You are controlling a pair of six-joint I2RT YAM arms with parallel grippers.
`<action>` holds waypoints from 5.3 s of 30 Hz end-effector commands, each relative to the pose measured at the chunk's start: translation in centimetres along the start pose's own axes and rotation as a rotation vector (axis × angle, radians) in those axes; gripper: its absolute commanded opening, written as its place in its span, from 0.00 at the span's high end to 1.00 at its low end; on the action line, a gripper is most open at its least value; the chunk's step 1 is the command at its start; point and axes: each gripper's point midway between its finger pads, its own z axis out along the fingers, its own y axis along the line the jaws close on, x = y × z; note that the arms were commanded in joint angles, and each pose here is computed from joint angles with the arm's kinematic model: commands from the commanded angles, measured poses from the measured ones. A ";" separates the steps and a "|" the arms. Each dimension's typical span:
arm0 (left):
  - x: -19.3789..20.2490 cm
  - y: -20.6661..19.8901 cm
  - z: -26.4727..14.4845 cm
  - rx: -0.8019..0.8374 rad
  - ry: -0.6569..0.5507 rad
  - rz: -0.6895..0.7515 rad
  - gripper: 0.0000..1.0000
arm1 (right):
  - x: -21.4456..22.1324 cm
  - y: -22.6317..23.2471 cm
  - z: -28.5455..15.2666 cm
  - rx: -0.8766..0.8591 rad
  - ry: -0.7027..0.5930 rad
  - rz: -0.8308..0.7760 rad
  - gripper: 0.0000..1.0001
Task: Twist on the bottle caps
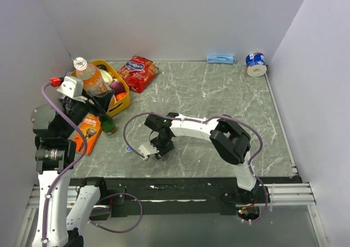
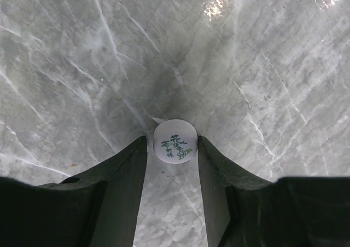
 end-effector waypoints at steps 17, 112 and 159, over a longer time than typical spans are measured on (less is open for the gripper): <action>1.5 0.1 1.2 0.041 0.019 -0.034 0.88 | -1.4 -1.3 -1.1 0.157 -0.053 0.029 0.62; 20.8 -17.6 1.7 0.731 0.066 0.305 0.99 | -10.6 3.9 -28.4 0.397 -0.189 0.235 0.67; 23.1 -14.8 3.4 0.516 0.145 0.235 0.99 | -9.6 -0.7 -30.2 0.489 -0.181 0.670 0.36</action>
